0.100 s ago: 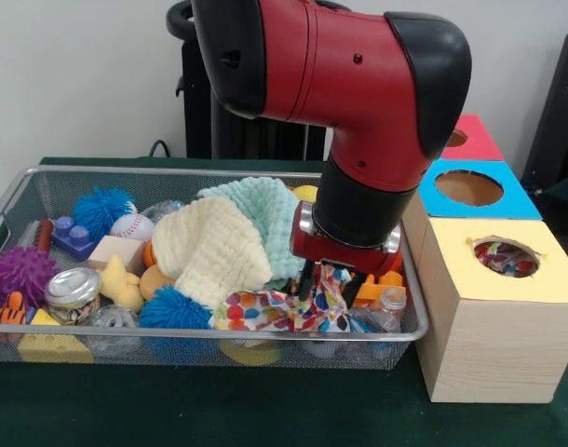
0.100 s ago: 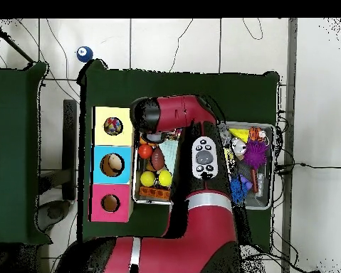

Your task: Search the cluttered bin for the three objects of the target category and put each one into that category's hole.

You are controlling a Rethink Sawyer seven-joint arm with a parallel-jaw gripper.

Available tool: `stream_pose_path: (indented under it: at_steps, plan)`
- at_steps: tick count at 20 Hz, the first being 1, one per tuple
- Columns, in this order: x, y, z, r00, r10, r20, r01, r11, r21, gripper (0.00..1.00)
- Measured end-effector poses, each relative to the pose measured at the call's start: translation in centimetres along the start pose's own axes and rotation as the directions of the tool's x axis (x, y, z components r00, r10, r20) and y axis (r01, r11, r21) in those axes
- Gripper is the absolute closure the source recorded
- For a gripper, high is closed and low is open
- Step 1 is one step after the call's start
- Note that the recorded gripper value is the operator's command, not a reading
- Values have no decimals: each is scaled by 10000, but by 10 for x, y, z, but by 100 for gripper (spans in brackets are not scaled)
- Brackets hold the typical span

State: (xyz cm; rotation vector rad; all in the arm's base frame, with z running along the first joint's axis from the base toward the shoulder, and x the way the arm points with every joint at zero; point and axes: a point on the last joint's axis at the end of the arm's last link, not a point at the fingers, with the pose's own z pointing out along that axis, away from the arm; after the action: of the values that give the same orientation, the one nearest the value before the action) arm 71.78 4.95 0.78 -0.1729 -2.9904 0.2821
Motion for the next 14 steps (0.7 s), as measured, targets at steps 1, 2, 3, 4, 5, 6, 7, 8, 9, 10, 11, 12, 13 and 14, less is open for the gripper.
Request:
stream_pose_path:
  at_steps: [1,2,3,4,5,6,7,8,9,10,11,12,13,14]
  plan:
    - [0,0,1,10000,-3,-10,3,10000,6,100]
    - [1,0,2,10000,-8,-27,8,10000,17,100]
    - [2,1,4,10000,-23,-50,23,10000,36,100]
    - [2,1,4,10000,-30,-54,30,10000,39,100]
    - [2,2,4,10000,-36,-55,37,10000,43,100]
    - [1,3,4,10000,-54,-37,54,10000,48,100]
    - [1,4,3,10000,-67,-26,67,10000,57,100]
    - [1,5,2,10000,-72,-26,72,10000,61,100]
    - [0,5,2,10000,-75,-34,75,10000,65,100]
    - [0,6,0,9999,-86,-94,87,9999,89,100]
    - [0,7,-1,9998,-88,-158,90,9999,109,100]
    - [0,7,-2,9997,-87,-216,90,9999,126,100]
    - [-1,7,-2,9996,-85,-273,89,9999,143,100]
    - [-1,7,-3,9993,-75,-360,81,9998,162,100]
